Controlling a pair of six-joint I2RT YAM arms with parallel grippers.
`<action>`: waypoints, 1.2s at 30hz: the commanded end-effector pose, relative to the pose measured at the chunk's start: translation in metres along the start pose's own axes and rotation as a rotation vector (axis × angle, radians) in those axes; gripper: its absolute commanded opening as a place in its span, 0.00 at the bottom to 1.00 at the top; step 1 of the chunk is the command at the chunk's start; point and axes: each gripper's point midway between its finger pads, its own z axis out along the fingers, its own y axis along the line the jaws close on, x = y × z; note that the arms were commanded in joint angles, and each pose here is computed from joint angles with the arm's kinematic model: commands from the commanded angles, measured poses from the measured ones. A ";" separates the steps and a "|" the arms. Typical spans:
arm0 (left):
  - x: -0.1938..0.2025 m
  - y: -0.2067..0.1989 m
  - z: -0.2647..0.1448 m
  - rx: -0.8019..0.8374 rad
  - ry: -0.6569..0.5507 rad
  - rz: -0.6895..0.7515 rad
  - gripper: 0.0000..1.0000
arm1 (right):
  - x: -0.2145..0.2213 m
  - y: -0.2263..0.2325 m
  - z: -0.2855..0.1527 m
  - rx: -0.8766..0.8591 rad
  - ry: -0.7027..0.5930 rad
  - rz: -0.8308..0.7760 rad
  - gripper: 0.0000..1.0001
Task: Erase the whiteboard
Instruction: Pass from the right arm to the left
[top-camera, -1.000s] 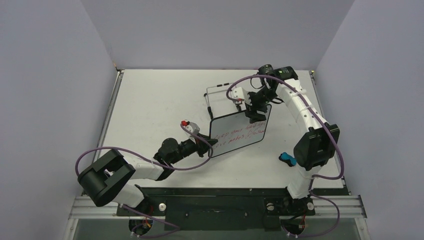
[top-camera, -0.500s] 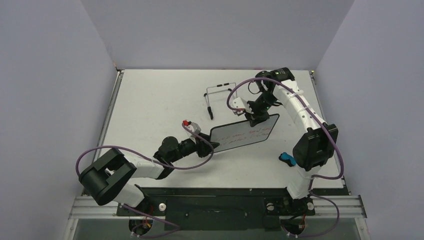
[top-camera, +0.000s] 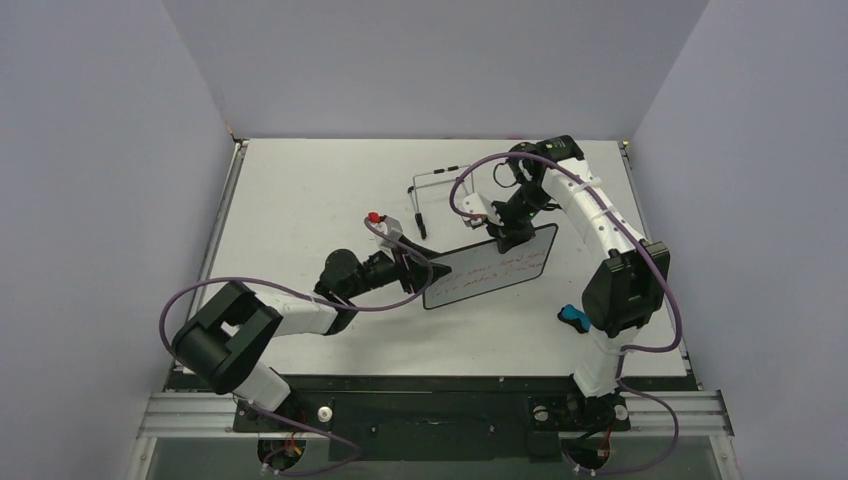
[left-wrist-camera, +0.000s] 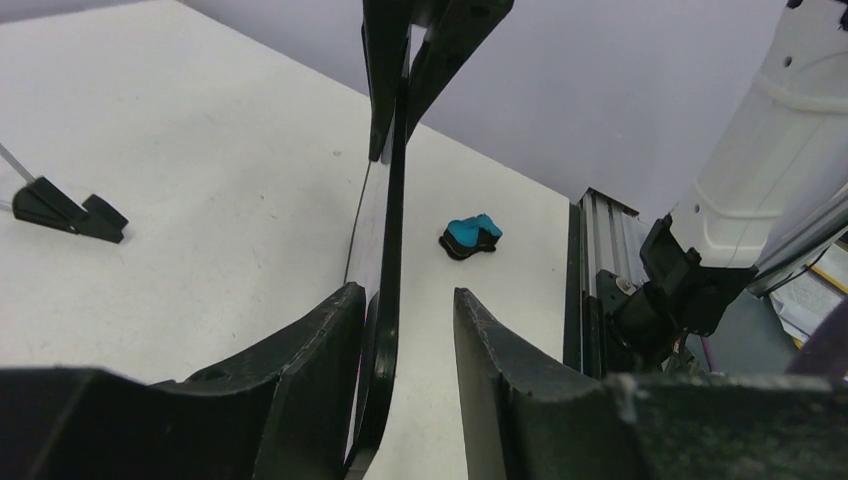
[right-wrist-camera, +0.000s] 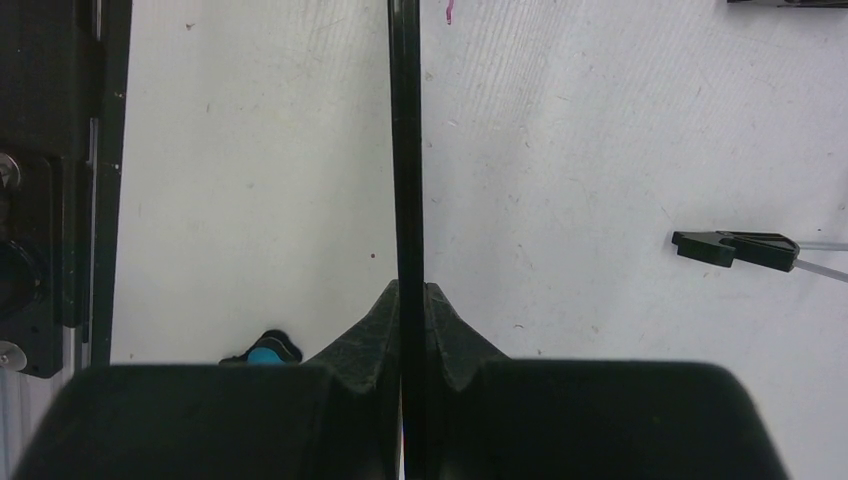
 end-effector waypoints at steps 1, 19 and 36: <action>0.014 -0.009 -0.003 0.082 0.022 -0.010 0.35 | -0.013 -0.008 -0.004 0.030 -0.051 0.004 0.00; 0.038 0.010 -0.008 0.037 0.017 0.016 0.02 | -0.012 -0.013 -0.001 0.023 -0.054 0.023 0.00; 0.039 0.002 0.007 0.098 -0.022 -0.036 0.00 | -0.011 -0.014 0.000 0.021 -0.052 0.023 0.00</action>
